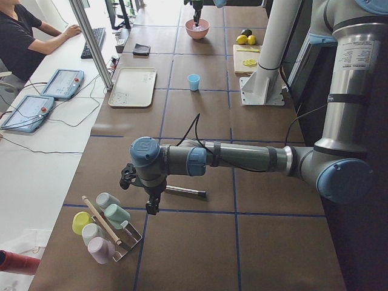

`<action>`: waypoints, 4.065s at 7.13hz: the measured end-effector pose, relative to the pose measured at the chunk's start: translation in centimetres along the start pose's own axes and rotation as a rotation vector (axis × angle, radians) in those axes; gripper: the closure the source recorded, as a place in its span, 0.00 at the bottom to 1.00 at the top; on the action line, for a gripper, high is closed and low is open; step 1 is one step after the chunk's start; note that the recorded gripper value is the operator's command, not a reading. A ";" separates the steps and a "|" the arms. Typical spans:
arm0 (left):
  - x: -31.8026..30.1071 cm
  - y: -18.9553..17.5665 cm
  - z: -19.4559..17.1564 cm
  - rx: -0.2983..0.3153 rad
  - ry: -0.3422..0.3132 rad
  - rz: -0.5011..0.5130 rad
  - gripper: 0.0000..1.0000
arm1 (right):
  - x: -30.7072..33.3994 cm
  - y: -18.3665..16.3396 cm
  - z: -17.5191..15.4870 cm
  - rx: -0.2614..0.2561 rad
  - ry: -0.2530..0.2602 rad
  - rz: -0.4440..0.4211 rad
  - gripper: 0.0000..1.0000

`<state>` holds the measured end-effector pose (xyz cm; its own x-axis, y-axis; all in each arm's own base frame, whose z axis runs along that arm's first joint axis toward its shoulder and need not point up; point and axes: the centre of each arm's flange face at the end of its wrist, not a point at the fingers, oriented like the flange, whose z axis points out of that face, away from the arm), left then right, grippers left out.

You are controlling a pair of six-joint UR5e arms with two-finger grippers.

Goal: Mash ice and strawberries in cup
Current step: 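Carry the ice cube with the right gripper over the blue cup and release, then move the open right gripper back toward the pink bowl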

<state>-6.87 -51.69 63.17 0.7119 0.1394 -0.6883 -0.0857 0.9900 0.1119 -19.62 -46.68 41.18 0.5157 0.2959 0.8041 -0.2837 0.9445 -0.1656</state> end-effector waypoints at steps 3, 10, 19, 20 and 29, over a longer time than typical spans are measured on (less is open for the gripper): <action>-0.2 0.0 0.3 -0.003 0.000 0.001 0.00 | -17.6 6.5 4.2 -0.066 -0.120 0.080 1.00; -0.7 1.4 1.1 -0.016 0.002 -0.009 0.00 | -35.3 16.3 12.9 -0.061 -0.135 0.162 0.99; -0.8 1.6 1.2 -0.018 0.004 -0.010 0.00 | -32.5 17.0 12.6 -0.054 -0.063 0.170 0.26; -0.8 1.6 1.2 -0.020 0.004 -0.011 0.00 | -29.8 14.6 11.4 -0.043 -0.054 0.162 0.26; -0.9 2.1 1.4 -0.023 0.005 -0.014 0.00 | 13.6 -1.0 1.2 -0.106 0.308 -0.557 0.03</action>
<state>-6.73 -49.80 65.04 0.7099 0.1252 -0.6931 -0.0914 0.9921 0.0857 -13.30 -43.75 53.01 0.7758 -0.2301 0.5875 0.1666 0.9728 0.1611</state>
